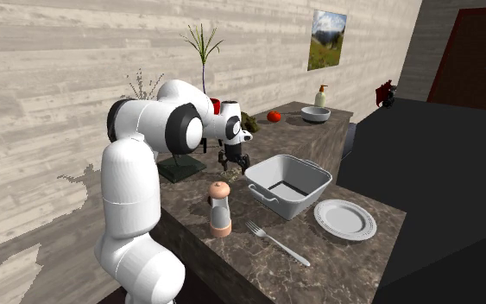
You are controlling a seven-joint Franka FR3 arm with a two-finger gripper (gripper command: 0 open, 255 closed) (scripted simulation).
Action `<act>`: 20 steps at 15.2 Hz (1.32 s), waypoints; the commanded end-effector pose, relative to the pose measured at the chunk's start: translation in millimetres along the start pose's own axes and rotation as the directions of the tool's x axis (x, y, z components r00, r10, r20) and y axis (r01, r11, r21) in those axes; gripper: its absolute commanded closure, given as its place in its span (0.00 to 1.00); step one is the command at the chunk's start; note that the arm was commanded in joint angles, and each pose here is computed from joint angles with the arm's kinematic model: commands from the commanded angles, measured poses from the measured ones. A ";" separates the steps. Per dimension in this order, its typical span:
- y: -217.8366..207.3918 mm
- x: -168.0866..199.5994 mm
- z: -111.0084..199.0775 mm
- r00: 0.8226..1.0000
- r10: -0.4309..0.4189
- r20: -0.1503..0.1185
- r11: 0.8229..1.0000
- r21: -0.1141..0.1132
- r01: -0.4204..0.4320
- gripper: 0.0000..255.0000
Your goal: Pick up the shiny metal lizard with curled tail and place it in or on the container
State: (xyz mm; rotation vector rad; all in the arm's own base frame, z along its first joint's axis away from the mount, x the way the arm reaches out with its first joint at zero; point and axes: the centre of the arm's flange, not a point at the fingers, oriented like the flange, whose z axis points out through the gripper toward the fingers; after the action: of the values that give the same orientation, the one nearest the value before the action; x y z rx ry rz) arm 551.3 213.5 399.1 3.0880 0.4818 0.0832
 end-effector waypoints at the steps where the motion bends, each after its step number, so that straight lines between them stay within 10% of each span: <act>1: 0.0 0.0 0.0 1.000 0.000 0.000 1.000 0.000 0.000 1.00; 20: 1.2 2.7 -52.7 1.000 0.000 0.000 1.000 0.000 0.000 1.00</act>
State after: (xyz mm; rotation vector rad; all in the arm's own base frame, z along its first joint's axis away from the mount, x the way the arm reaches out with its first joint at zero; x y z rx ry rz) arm 550.9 212.6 445.4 3.0881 0.4817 0.0838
